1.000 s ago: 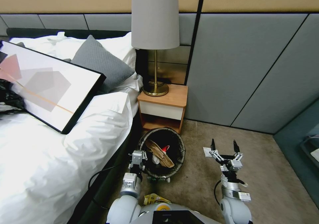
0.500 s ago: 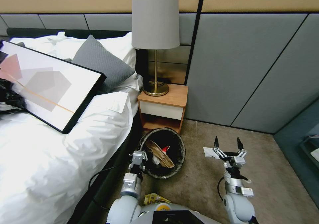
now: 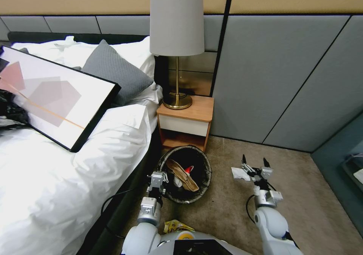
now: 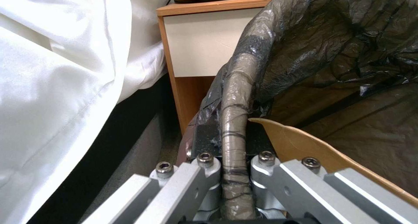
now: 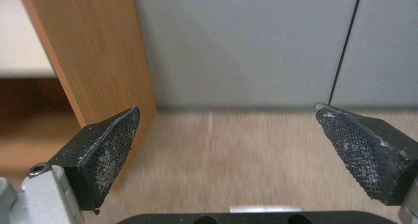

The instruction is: Pick up the trash bin, then pick up the garbage from the floor and place it into the trash bin.

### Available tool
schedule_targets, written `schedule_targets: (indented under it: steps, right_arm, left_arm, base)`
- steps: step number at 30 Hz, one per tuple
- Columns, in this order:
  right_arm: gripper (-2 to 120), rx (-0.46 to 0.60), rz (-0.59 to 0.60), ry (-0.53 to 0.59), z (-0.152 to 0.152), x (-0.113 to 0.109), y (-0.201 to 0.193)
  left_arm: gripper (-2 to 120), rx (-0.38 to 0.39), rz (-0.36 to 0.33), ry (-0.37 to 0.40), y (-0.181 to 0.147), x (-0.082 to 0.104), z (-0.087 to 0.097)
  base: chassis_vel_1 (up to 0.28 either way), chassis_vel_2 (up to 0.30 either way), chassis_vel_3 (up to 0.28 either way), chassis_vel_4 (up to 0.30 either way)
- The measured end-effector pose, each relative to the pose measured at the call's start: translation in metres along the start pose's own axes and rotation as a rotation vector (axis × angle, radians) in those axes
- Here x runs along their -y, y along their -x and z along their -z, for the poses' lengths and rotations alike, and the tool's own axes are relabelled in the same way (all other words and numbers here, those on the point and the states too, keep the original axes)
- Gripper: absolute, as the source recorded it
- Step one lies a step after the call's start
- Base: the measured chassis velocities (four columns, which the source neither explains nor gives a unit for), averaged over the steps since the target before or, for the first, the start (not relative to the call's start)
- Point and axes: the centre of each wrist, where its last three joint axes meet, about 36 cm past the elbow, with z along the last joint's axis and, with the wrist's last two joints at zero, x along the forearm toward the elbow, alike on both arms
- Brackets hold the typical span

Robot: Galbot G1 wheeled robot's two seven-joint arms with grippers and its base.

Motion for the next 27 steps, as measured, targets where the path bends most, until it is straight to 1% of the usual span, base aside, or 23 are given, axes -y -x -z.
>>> schedule_targets:
  steps: [3, 5, 7, 8, 11, 15, 17, 21, 23, 24, 27]
  right_arm:
    - [100, -0.074, 0.010, -0.008, -0.007, 0.005, 0.017]
    - [100, -0.092, 0.012, -0.010, -0.010, 0.006, 0.022]
    - [100, -0.151, 0.019, -0.011, -0.018, 0.008, 0.034]
    - [100, -0.151, 0.019, -0.011, -0.018, 0.008, 0.034]
    - [100, -0.210, 0.021, -0.012, -0.027, 0.008, 0.048]
    - [100, -0.232, 0.017, -0.013, -0.030, 0.009, 0.059]
    - [100, -0.265, 0.016, -0.009, -0.032, 0.009, 0.072]
    - [100, -0.290, 0.010, -0.013, -0.034, 0.008, 0.085]
    - [100, -0.326, 0.001, -0.022, -0.039, 0.007, 0.105]
    - [100, -0.326, 0.001, -0.022, -0.039, 0.007, 0.105]
    - [100, -0.357, -0.009, -0.045, -0.047, 0.008, 0.121]
  left_arm:
    - [1, -0.001, -0.001, 0.000, 0.000, 0.000, -0.001]
    - [1, -0.003, -0.002, 0.000, 0.000, 0.001, -0.001]
    - [1, -0.005, -0.003, 0.000, 0.001, 0.001, -0.002]
    - [1, -0.005, -0.003, 0.000, 0.001, 0.001, -0.002]
    - [1, -0.006, -0.004, 0.000, 0.001, 0.001, -0.002]
    - [1, -0.006, -0.004, 0.000, 0.001, 0.001, -0.003]
    - [1, -0.005, -0.006, 0.000, 0.001, 0.002, -0.002]
    - [1, -0.006, -0.009, -0.001, 0.001, 0.002, -0.003]
    - [1, -0.008, -0.012, -0.001, 0.001, 0.003, -0.003]
    - [1, -0.008, -0.012, -0.001, 0.001, 0.003, -0.003]
    - [1, -0.011, -0.012, 0.001, 0.000, 0.004, -0.004]
  base:
    - [0.000, 0.000, 0.000, 0.000]
    - [0.000, 0.000, 0.000, 0.000]
    - [0.000, 0.000, 0.000, 0.000]
    - [0.000, 0.000, 0.000, 0.000]
    - [0.000, 0.000, 0.000, 0.000]
    - [0.000, 0.000, 0.000, 0.000]
    - [0.000, 0.000, 0.000, 0.000]
    - [0.000, 0.000, 0.000, 0.000]
    - [0.000, 0.000, 0.000, 0.000]
    - [0.000, 0.000, 0.000, 0.000]
    - [0.000, 0.000, 0.000, 0.000]
